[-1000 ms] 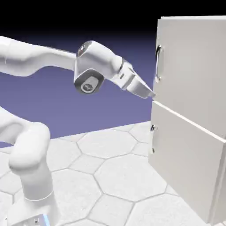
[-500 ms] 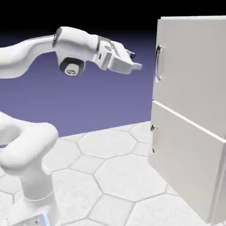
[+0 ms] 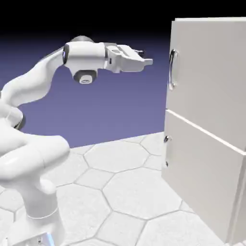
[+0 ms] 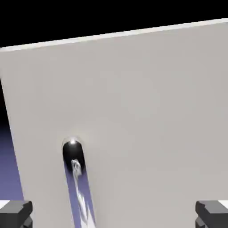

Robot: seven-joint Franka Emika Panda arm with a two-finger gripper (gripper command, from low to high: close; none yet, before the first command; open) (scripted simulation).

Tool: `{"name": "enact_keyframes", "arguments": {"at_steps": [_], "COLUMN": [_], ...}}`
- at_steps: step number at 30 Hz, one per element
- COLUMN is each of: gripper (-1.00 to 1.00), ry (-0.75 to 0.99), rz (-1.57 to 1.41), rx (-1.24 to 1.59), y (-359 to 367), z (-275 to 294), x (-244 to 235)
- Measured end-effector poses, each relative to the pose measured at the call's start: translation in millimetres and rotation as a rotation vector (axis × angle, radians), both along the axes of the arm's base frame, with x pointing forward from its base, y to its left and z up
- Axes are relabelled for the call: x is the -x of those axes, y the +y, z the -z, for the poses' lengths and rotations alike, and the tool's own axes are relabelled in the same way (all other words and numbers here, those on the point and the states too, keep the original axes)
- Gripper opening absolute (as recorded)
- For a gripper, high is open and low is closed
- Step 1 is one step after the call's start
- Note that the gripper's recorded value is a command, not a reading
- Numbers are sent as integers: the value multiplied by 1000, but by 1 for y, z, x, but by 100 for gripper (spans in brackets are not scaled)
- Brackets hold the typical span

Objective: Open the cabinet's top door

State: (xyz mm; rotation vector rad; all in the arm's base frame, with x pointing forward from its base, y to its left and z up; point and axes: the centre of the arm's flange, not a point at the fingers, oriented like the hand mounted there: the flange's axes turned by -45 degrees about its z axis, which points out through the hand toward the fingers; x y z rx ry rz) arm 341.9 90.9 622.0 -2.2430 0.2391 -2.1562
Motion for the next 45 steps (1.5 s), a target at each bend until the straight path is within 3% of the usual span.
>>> {"name": "enact_keyframes", "arguments": {"at_steps": [8, 10, 14, 15, 17, 31, 45], "gripper": [100, 100, 100, -100, -100, -100, -100], "ry": [-36, -37, -37, -37, -37, -59, -74], "rz": [-48, -49, -49, -49, -49, -402, -659], "rx": [121, 124, 124, 124, 124, 117, 109], "y": [10, 9, 7, 7, 7, -61, -136], "z": [52, 54, 54, 54, 54, 54, 54], "x": [-63, -65, -114, -115, -115, 10, 84]}}
